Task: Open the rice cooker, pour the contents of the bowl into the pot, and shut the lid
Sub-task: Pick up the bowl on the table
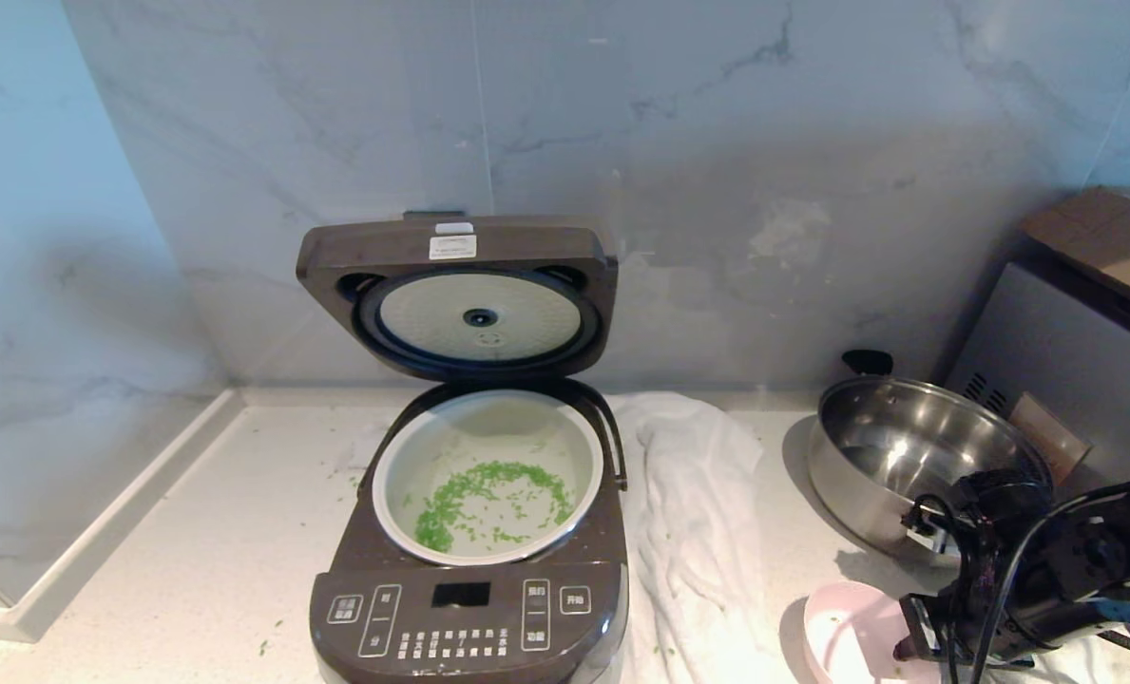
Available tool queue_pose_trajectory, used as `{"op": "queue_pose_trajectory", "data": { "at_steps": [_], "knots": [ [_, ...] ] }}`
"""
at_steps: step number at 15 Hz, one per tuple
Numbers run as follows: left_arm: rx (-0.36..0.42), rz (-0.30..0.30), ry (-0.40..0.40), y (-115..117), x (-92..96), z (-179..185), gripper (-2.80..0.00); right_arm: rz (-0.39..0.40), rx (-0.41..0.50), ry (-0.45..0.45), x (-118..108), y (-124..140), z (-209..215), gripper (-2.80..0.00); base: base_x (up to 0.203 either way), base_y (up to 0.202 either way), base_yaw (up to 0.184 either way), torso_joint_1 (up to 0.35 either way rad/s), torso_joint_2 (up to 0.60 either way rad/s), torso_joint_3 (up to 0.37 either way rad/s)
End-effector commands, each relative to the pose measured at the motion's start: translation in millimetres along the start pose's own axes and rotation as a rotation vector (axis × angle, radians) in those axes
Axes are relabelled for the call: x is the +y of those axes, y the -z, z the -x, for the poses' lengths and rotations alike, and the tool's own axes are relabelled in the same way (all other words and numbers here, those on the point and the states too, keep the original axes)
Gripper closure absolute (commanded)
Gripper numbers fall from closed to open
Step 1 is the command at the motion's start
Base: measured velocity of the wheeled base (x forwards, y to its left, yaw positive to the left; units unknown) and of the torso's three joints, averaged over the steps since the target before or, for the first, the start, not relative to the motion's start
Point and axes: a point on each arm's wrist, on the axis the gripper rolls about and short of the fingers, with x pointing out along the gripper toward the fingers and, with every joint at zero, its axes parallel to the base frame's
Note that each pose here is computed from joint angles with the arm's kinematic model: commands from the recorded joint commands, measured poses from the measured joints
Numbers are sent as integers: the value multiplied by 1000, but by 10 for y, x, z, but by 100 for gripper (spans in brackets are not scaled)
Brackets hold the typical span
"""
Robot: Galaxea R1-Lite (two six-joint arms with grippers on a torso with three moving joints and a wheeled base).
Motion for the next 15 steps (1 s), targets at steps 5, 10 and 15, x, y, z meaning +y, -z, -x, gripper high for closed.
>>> {"op": "queue_pose_trajectory", "data": {
  "at_steps": [5, 10, 15],
  "knots": [
    [0, 0, 0, 0, 0, 0, 0, -37, -24, -69, 138, -38, 530, 0, 0, 0, 0, 0, 0, 0],
    [0, 4, -2, 0, 0, 0, 0, -121, -46, -118, 293, -62, 992, 0, 0, 0, 0, 0, 0, 0],
    [-5, 4, 0, 1, 0, -2, 0, -115, -30, -165, 349, 49, 1132, 0, 0, 0, 0, 0, 0, 0]
  ]
}}
